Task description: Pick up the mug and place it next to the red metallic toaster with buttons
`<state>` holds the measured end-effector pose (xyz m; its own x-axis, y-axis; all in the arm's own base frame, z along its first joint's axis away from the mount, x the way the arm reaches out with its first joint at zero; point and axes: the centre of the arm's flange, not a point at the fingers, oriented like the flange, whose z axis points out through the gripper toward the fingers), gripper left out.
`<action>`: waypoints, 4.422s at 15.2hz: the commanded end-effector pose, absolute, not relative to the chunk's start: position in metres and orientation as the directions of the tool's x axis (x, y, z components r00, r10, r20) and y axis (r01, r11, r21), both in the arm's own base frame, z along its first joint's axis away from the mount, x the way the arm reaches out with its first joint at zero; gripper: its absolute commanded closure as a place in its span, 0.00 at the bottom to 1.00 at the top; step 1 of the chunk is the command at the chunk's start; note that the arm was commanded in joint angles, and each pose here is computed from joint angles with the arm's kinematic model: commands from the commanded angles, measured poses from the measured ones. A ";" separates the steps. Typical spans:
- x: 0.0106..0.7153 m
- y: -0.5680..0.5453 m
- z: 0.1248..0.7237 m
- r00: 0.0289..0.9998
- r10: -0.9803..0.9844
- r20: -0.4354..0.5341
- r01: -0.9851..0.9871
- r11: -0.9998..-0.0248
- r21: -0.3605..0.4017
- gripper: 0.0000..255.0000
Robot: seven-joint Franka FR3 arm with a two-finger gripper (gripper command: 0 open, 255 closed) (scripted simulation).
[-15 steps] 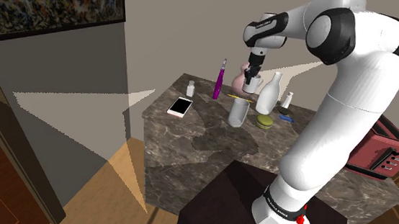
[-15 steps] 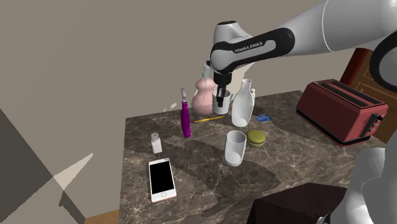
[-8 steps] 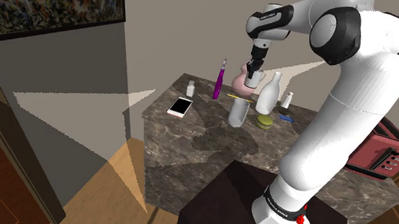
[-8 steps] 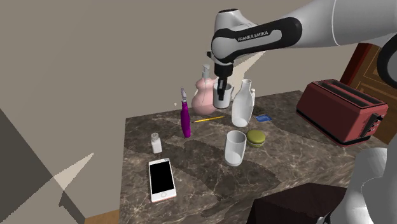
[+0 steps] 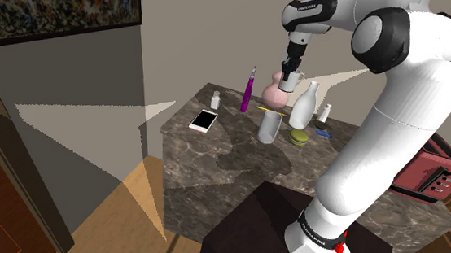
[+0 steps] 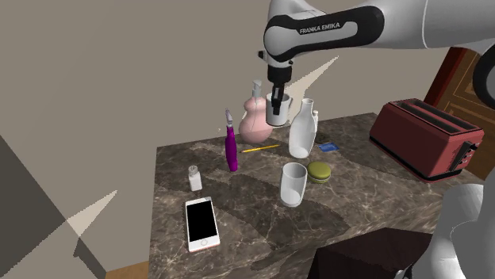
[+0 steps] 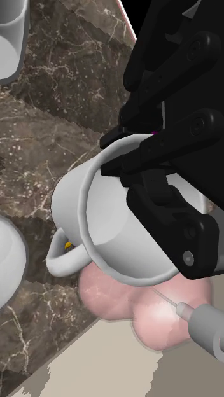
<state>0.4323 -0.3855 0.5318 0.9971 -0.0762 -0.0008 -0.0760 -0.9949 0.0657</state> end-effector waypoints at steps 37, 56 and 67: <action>0.201 -0.515 0.624 0.997 -0.076 -0.001 -0.076 -0.995 0.066 1.00; 0.054 -0.596 0.587 0.997 -0.076 -0.001 -0.076 -0.995 0.066 1.00; 0.054 -0.596 0.529 0.997 -0.076 -0.001 -0.076 -0.995 0.066 1.00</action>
<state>0.0538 -0.5954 0.5348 0.9971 -0.0762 -0.0011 -0.0760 -0.9950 0.0648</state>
